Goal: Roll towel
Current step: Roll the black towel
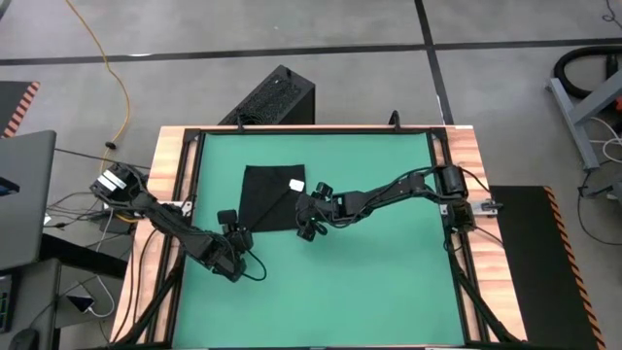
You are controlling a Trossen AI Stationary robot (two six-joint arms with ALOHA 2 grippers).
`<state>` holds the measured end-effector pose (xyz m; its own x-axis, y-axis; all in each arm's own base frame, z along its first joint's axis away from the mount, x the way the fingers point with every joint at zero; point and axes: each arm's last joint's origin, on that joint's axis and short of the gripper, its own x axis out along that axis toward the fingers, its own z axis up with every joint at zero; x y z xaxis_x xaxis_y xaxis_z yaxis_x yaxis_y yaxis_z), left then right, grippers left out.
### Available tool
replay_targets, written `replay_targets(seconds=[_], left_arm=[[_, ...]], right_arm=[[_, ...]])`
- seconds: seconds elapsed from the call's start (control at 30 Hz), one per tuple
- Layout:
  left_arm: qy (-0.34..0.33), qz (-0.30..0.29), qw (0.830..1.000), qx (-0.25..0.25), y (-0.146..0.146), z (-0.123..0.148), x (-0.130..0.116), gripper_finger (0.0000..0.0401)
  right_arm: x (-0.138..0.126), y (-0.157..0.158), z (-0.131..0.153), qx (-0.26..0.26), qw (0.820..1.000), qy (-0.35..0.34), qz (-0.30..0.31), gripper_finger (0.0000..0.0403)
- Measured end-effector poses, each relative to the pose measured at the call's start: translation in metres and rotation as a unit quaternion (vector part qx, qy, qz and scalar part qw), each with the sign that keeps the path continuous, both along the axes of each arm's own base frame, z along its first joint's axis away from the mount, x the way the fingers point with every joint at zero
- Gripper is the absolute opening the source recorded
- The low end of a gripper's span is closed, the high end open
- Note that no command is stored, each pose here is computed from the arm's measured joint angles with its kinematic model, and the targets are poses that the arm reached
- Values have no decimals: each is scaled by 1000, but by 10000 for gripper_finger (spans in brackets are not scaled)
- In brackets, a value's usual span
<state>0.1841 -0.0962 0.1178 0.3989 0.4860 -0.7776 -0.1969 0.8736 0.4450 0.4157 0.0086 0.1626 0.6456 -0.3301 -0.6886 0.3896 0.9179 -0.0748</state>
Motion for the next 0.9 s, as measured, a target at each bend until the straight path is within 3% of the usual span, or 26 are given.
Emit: replay_targets(seconds=[0.27,0.67,0.9], left_arm=[[4,12,1000,7,2,0,-2,128],[2,14,1000,9,2,0,-2,8],[-5,12,999,32,0,8,3,1]], right_arm=[[0,0,0,0,1000,0,0,255],[0,1,0,5,1000,-3,-4,255],[0,3,0,6,1000,-3,-2,255]])
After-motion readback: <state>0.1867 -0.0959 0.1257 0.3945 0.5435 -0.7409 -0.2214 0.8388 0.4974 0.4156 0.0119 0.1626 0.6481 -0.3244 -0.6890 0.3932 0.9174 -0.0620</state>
